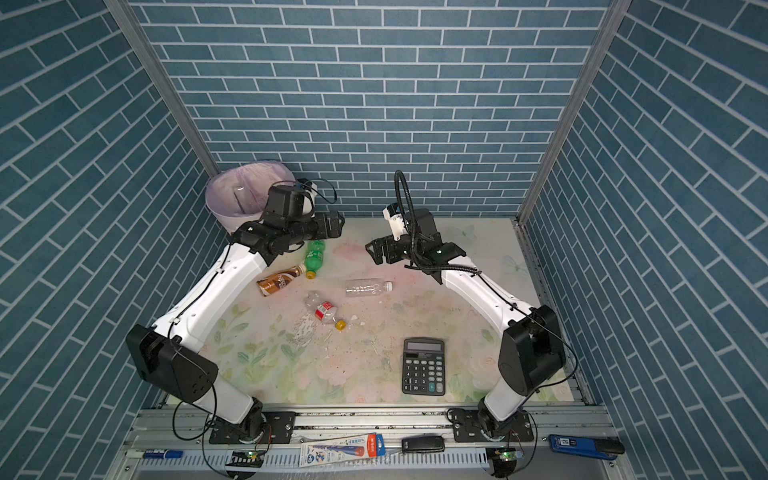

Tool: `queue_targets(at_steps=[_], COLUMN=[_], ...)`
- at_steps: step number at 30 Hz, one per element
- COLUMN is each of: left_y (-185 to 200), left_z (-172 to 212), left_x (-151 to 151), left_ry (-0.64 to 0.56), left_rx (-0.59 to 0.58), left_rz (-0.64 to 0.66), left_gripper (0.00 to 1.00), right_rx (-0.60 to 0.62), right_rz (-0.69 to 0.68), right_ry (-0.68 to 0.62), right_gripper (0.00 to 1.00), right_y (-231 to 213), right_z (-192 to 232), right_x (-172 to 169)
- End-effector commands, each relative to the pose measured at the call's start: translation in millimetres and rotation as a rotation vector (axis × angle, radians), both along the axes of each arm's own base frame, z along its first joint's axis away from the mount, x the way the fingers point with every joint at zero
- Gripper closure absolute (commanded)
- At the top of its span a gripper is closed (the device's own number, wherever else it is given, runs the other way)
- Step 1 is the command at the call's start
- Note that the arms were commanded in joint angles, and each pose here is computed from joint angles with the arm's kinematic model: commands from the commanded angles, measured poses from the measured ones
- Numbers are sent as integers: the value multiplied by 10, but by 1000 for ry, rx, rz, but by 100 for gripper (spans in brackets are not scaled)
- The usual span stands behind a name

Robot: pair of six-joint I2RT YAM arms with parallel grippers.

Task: Throw the plastic bottles in the bin
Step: 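Bring both grippers back from the bin toward the white-cap clear bottle, then lower the right gripper onto the white-cap clear bottle and close it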

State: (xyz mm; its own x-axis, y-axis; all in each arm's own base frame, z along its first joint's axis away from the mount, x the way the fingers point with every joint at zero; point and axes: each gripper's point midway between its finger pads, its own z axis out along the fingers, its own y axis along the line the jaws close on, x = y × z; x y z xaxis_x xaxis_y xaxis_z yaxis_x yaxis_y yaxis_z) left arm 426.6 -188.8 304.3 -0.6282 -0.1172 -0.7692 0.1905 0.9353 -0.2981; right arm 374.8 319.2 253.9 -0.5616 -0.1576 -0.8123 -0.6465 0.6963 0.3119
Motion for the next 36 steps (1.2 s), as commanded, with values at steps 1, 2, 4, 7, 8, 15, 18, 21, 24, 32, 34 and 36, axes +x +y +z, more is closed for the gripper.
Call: queue_targets(at_steps=[1,2,4,7,8,15,18,21,24,32,34,36], left_y=[-43,-45,-38,-9,4,66,70,84,97,125,142,152], left_z=[-29,-124,-269,-440,-490,-657,-800,-916,-965,-1125,-1141,-1150], left_x=[-141,-195,-296,-438,-482,-731,-784,-834,-895,-958,-965,-973], left_ry=[-13,-1,10,33,39,57,91,114,115,152,156,156], left_rx=[-77,-90,-105,-111,-111,-160,-212,-227,-239,-312,-304,-296], left_rz=[6,6,8,8,8,2,-6,-7,-10,0,5,6], left_gripper=[1,1,1,1,1,1,1,1,1,1,1,1], right_rx=[-3,-23,-70,-141,-162,-318,-347,-383,-407,-440,-431,-429], right_rz=[-22,-26,-13,14,31,115,154,198,210,266,278,286], right_ry=[13,21,42,57,53,18,20,23,29,77,83,95], right_gripper=[1,1,1,1,1,1,1,1,1,1,1,1], right_y=[-97,-125,-144,-138,-121,-46,19,81,110,248,278,304], right_z=[-78,-174,-368,-605,-657,-1058,-1180,-1293,-1398,-1640,-1663,-1707], right_x=[-116,-131,-158,-181,-196,-187,-166,-163,-126,-123,-133,-149])
